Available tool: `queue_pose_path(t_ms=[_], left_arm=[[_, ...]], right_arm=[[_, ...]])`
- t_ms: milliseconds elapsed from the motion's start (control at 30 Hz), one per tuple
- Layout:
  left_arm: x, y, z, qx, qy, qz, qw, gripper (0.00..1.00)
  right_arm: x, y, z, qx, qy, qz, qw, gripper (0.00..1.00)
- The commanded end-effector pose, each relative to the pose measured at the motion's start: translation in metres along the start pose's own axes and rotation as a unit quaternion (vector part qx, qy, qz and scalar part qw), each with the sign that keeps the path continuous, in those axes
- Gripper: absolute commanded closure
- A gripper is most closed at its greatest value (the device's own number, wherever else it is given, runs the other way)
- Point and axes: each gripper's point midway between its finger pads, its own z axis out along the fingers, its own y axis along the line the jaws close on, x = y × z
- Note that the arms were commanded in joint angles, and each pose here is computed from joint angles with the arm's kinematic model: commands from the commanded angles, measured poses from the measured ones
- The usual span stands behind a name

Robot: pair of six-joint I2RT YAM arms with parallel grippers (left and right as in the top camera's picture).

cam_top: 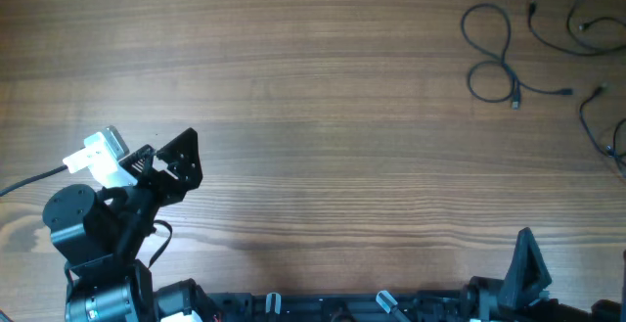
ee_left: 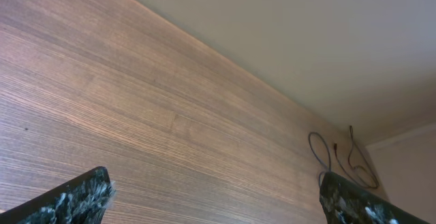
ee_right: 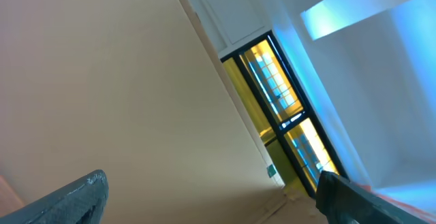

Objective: Untangle cables

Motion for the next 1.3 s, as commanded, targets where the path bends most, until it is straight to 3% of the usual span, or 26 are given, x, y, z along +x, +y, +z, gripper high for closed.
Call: queue_pose_path(t_ms=[0, 367, 733, 1267], left_arm=[[-0.002, -0.002, -0.003, -0.002, -0.002, 0.011, 1.000, 0.00], [0.000, -0.002, -0.002, -0.002, 0.002, 0.011, 1.000, 0.00], [0.013, -0.029, -0.007, 0.048, 0.019, 0.038, 0.998, 0.00], [0.018, -0.093, -0.095, 0.190, -0.094, 0.128, 0.969, 0.00]], right_arm=[[-0.003, -0.003, -0.006, 0.007, -0.009, -0.047, 0.999, 0.00], [0.000, 0.002, -0.006, -0.004, -0.015, -0.062, 0.998, 0.00], [0.003, 0.008, -0.004, -0.015, -0.016, -0.057, 0.998, 0.00], [0.001, 0.012, -0.004, -0.023, -0.023, -0.054, 0.998, 0.00]])
